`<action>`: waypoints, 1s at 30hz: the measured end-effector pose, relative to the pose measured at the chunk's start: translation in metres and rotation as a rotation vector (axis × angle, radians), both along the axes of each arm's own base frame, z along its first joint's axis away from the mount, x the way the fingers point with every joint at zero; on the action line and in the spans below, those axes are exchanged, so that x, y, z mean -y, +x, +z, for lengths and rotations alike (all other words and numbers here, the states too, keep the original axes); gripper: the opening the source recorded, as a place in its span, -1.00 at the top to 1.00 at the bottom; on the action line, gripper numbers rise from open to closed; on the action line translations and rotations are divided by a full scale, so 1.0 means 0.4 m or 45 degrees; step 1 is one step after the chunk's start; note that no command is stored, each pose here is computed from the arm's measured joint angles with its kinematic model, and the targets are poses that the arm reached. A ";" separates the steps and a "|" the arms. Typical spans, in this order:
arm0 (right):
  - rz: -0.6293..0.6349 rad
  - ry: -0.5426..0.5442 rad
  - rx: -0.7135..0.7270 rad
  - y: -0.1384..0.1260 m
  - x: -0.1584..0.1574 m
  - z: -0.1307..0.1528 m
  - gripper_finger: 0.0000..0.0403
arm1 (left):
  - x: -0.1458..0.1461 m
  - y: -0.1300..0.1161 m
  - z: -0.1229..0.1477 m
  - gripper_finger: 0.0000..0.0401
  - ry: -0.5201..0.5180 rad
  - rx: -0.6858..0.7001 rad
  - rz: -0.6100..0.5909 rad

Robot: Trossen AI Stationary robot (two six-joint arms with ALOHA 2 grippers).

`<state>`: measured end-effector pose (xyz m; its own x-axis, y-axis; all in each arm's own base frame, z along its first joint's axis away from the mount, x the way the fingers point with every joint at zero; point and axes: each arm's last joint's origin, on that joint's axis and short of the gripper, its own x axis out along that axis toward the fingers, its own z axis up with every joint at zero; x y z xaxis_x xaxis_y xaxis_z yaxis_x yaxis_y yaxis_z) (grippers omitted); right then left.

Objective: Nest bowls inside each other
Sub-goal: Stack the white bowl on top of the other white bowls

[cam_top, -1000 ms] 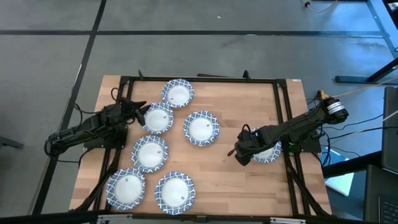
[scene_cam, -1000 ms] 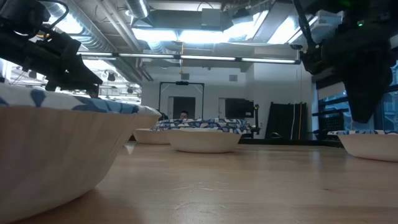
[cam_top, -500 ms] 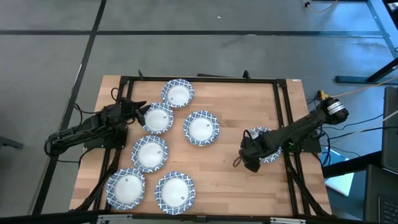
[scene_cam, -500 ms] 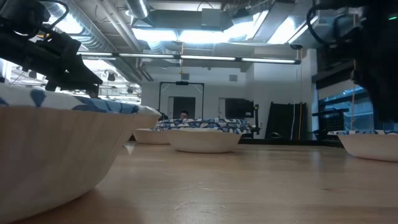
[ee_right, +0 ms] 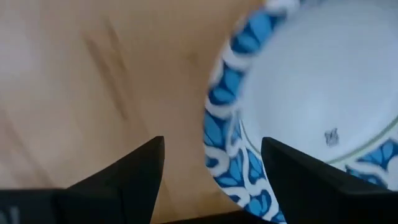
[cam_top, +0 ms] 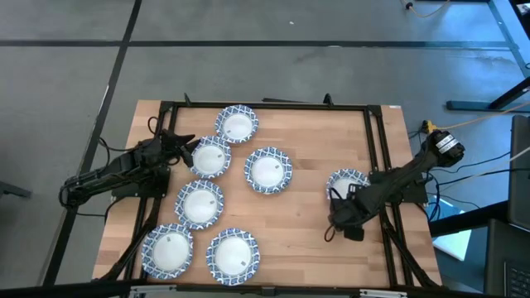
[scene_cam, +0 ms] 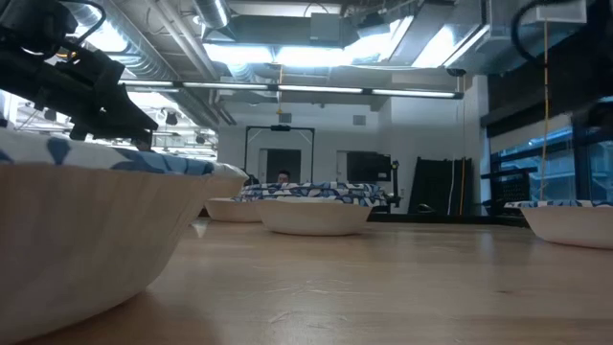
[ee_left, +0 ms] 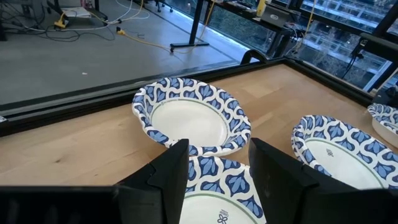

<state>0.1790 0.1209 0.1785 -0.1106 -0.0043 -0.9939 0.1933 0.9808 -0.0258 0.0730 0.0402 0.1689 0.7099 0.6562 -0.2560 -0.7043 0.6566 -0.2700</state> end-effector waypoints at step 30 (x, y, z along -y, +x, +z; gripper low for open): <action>-0.070 0.018 -0.017 -0.024 0.017 -0.065 0.95 | 0.000 0.000 0.000 0.20 -0.001 0.004 0.008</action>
